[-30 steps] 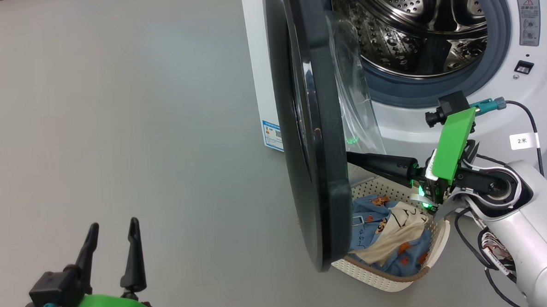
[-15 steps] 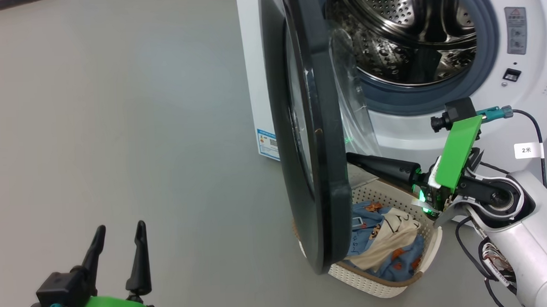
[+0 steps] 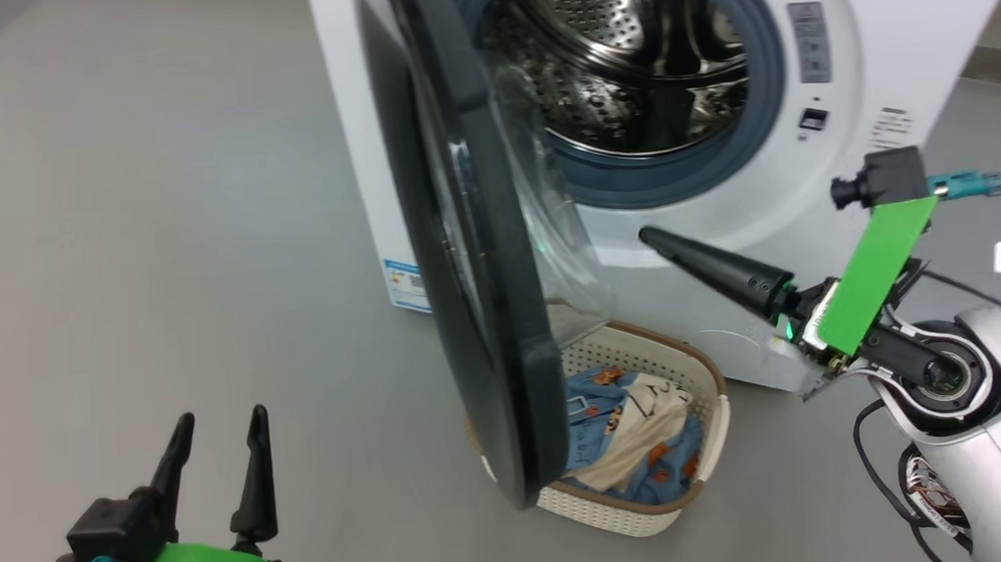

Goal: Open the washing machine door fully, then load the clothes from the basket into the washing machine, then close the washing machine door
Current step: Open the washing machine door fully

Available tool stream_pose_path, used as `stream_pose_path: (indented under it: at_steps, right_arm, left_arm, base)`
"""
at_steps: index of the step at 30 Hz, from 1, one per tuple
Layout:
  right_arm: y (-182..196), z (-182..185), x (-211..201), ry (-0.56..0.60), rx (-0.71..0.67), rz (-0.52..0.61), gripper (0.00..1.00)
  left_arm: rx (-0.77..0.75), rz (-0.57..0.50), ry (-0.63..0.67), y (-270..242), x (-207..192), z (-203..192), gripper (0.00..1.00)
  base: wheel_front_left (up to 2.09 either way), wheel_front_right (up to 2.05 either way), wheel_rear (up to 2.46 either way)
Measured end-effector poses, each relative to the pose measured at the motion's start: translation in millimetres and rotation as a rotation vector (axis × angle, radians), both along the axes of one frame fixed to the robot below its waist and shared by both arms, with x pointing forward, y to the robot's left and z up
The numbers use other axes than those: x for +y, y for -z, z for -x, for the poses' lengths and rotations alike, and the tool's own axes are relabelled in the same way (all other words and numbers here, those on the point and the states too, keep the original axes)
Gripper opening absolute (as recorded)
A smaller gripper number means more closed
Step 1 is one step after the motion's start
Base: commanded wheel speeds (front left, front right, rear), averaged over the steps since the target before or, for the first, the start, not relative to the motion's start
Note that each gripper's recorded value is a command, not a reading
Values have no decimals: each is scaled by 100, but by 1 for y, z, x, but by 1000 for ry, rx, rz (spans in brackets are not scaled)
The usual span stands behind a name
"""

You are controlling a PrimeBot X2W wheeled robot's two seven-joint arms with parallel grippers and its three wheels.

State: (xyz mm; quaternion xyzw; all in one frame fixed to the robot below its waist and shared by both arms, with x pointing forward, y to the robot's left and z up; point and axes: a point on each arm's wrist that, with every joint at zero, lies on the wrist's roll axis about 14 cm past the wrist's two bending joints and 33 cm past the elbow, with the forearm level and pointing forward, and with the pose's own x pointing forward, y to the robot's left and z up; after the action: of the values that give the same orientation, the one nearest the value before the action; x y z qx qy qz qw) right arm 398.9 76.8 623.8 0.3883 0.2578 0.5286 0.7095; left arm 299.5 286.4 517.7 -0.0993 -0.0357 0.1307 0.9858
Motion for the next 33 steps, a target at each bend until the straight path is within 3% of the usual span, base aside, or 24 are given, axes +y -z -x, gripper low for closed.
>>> stream_pose_path:
  at_steps: [8,19,26,33]
  right_arm:
    - [-36,-17,-63,309,-280,-11,100]
    - [-44,-14,-141,642,-532,30,100]
    - [-36,-4,-196,825,-639,89,100]
    - [-8,11,-242,965,-652,195,100]
  left_arm:
    - [2,-20,94,-2,-23,-25,100]
    - [-15,-32,216,-6,-61,-56,100]
    - [-5,-29,281,-2,-84,-66,100]
    - [-10,-26,319,-2,-99,-72,100]
  base:
    - [0,0,0]
    - [0,0,0]
    - [0,0,0]
    - [0,0,0]
